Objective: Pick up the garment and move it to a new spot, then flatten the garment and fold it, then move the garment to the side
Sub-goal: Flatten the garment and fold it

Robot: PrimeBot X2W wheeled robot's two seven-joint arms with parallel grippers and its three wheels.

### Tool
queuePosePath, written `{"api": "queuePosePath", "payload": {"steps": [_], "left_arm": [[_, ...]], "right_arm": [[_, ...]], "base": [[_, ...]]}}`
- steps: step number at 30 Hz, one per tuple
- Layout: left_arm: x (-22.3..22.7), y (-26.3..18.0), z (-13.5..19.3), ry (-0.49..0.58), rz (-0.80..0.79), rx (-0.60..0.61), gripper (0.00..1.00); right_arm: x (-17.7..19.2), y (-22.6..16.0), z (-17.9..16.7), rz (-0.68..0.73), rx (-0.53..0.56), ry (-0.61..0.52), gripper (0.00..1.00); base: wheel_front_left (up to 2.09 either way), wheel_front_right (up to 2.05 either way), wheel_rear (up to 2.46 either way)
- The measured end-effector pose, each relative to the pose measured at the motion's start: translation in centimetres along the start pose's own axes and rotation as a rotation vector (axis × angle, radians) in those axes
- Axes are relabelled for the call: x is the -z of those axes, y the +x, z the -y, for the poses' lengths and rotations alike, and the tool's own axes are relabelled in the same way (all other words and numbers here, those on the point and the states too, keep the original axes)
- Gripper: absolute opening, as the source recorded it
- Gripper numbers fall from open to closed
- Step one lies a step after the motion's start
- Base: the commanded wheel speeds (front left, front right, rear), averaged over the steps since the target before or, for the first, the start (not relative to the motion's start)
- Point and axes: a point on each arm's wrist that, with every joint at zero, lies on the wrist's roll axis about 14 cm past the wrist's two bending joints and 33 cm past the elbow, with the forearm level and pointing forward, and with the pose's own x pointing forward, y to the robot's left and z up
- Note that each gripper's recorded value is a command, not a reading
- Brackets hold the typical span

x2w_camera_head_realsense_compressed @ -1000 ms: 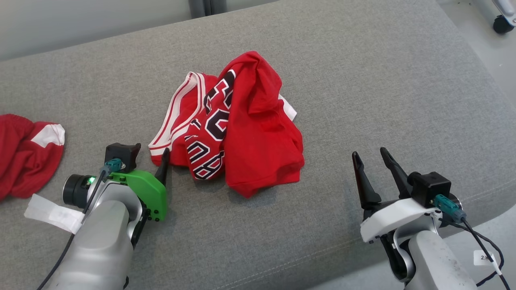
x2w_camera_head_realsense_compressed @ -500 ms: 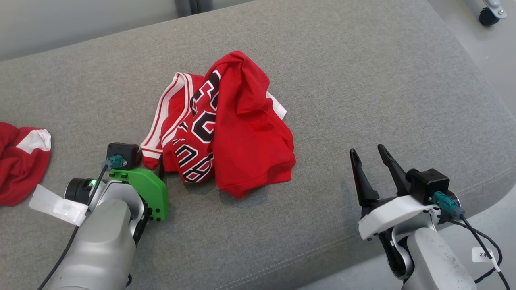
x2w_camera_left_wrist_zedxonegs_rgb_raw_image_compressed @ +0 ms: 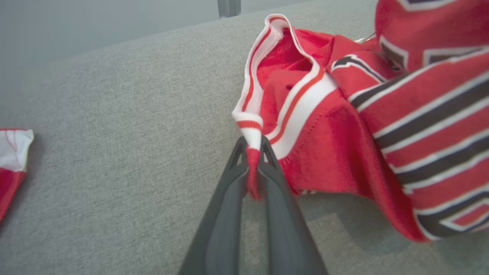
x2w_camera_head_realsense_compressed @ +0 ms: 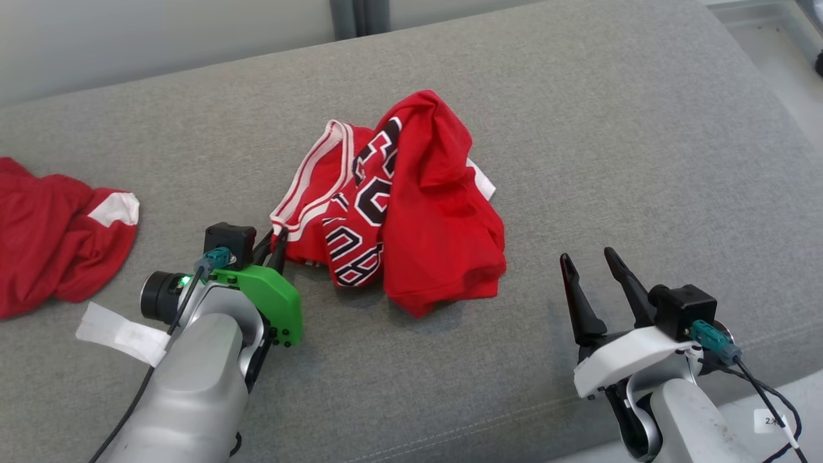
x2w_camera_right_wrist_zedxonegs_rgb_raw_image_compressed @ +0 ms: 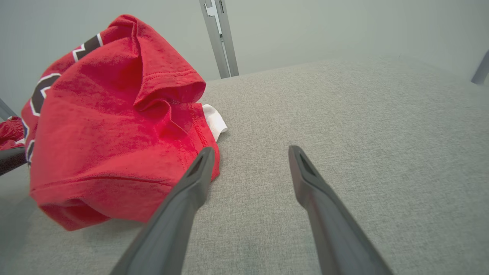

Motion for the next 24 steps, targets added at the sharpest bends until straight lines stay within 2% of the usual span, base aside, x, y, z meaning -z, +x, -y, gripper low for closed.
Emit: {"api": "queuePosePath", "payload": {"steps": [10, 19, 24], "left_arm": [[-3.3, -3.9, -0.7, -0.034, 0.167, -0.076, 0.00], [-3.4, -7.9, -2.5, -0.057, 0.240, -0.181, 0.00], [-1.3, -9.2, -3.7, -0.081, 0.208, -0.232, 0.00]], "right_arm": [[0.7, -0.1, -3.0, -0.013, -0.080, 0.025, 1.00], [0.3, 0.2, -5.6, -0.001, -0.156, 0.032, 1.00], [0.4, 0.4, -5.8, -0.005, -0.162, 0.030, 1.00]], "base": [[0.00, 0.00, 0.00], [0.00, 0.00, 0.00], [0.00, 0.00, 0.00]]}}
